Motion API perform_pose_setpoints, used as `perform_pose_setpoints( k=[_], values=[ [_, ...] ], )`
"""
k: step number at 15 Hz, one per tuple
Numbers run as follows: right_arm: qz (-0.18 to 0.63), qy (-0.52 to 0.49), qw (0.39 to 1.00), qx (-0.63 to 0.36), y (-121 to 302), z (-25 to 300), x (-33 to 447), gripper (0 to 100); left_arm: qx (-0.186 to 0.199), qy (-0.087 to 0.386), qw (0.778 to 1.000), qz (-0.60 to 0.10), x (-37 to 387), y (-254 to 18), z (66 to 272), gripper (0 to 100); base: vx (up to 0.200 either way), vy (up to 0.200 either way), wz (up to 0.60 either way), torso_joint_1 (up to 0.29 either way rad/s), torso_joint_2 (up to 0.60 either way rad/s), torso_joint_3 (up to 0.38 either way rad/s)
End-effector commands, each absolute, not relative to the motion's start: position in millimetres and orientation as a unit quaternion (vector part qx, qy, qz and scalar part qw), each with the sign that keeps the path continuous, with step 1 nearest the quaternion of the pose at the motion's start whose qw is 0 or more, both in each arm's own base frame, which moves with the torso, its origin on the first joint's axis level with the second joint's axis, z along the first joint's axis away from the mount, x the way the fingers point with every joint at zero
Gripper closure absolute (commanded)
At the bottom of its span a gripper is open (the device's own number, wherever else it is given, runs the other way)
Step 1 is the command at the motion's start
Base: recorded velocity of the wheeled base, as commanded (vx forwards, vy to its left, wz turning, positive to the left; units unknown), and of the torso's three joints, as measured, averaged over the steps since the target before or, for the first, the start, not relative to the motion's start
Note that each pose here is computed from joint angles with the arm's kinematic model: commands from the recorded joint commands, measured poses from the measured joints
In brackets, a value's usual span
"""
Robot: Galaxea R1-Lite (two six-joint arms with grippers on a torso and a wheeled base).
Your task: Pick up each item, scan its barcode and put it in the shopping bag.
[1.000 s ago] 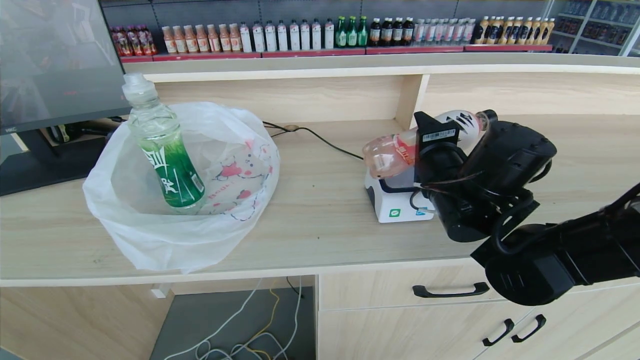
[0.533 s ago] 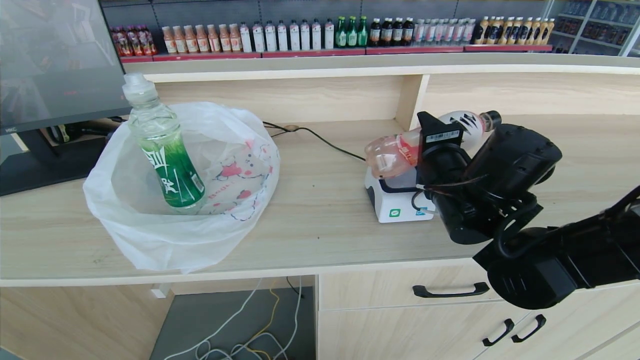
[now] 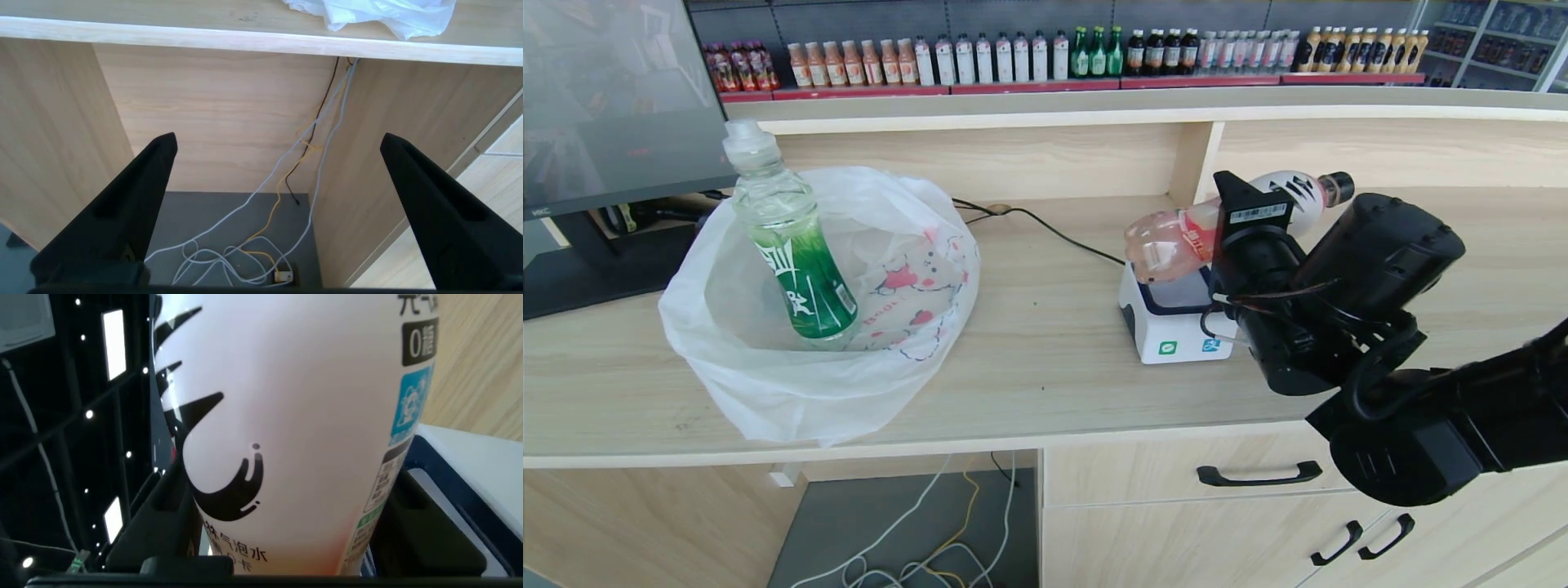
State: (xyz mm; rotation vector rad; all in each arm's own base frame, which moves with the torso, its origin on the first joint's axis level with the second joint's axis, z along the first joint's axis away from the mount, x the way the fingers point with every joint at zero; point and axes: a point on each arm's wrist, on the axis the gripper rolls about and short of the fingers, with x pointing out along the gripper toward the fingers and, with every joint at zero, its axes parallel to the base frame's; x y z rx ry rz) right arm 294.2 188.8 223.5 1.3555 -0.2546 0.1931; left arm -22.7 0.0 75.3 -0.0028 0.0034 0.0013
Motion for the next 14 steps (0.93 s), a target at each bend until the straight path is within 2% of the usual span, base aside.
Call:
perform_pose_setpoints(
  k=[1, 7, 12, 14],
  values=[
    [0.089, -0.121, 0.766, 0.625, 185.4, 226.8, 291.3, 100, -0.002, 0.002, 1.000, 0.001, -22.7, 0.0, 75.4, 0, 0.000, 0.000, 0.00, 0.000, 0.00, 0.000],
    [0.105, -0.132, 0.789, 0.590, 178.2, 239.5, 285.8, 100, -0.002, 0.002, 1.000, 0.001, -22.7, 0.0, 75.4, 0, 0.000, 0.000, 0.00, 0.000, 0.00, 0.000],
    [0.226, -0.146, 0.841, 0.469, 180.7, 266.7, 274.6, 100, -0.002, 0.002, 1.000, 0.001, -22.7, 0.0, 75.4, 0, 0.000, 0.000, 0.00, 0.000, 0.00, 0.000],
    [0.242, -0.156, 0.846, 0.448, 180.5, 276.3, 271.3, 100, -0.002, 0.002, 1.000, 0.000, -22.7, 0.0, 75.4, 0, 0.000, 0.000, 0.00, 0.000, 0.00, 0.000]
  ],
)
